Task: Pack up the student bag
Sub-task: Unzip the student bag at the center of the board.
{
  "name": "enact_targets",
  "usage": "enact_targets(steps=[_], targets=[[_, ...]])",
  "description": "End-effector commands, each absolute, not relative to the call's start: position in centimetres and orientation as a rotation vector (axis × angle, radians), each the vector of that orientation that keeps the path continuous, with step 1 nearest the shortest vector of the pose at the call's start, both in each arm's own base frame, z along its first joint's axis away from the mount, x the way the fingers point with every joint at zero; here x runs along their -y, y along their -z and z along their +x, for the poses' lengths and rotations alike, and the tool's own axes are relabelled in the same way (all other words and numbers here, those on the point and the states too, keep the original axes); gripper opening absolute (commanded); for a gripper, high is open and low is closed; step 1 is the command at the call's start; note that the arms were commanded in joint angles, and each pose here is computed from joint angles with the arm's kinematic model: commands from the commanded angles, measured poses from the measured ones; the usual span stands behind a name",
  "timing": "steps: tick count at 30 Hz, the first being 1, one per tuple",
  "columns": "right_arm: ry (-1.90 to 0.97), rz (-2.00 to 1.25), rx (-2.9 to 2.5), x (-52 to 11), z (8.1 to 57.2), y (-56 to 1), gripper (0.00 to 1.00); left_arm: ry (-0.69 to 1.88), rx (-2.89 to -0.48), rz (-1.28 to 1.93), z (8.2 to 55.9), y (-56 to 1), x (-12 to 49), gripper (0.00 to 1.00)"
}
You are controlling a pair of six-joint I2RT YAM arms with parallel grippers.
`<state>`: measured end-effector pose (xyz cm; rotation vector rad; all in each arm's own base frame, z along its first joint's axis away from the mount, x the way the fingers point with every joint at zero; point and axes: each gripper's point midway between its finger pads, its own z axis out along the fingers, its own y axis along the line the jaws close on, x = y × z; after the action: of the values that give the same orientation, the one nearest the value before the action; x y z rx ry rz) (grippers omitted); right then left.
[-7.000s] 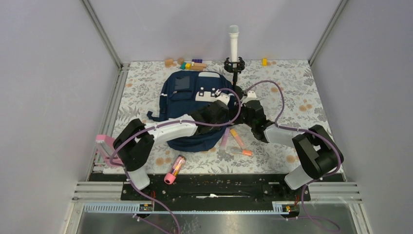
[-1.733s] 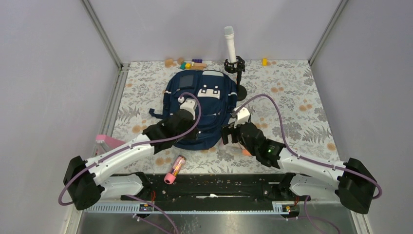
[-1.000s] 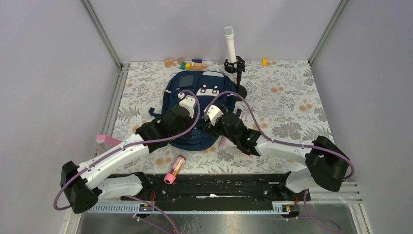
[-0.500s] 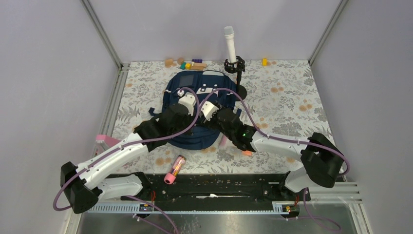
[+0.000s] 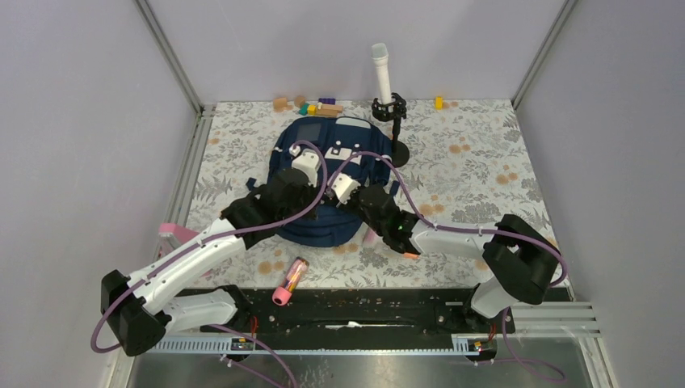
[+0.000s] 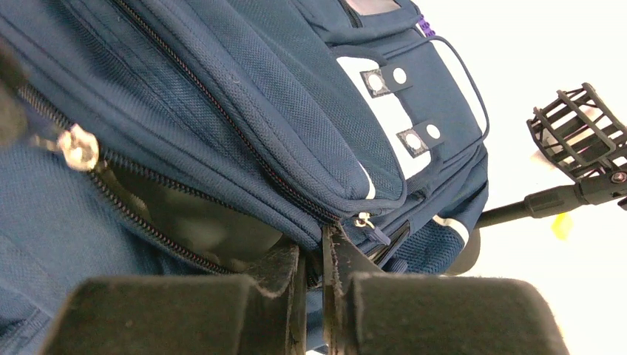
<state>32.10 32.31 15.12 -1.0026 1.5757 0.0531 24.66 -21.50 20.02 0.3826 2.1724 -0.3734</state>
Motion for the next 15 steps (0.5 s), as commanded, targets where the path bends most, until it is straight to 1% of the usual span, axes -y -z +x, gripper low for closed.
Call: enact_targets(steps=[1,7,13,15], targets=[[-0.106,-0.836,-1.425,-32.3,33.0,-19.7,0.0,0.403,-2.14,0.296,25.7,-20.7,20.1,0.0],[-0.129,-0.794,-1.438,-31.0,33.2,-19.4,0.0,0.325,-2.16,0.205,26.7,-19.7,16.0,0.0],[-0.173,-0.74,-1.453,-30.2,33.5,-19.4,0.0,0.127,-2.226,0.039,27.4,-17.9,11.1,0.0],[-0.188,-0.726,-1.455,-30.0,33.6,-19.6,0.0,0.097,-2.229,-0.027,27.4,-17.4,9.8,0.0]])
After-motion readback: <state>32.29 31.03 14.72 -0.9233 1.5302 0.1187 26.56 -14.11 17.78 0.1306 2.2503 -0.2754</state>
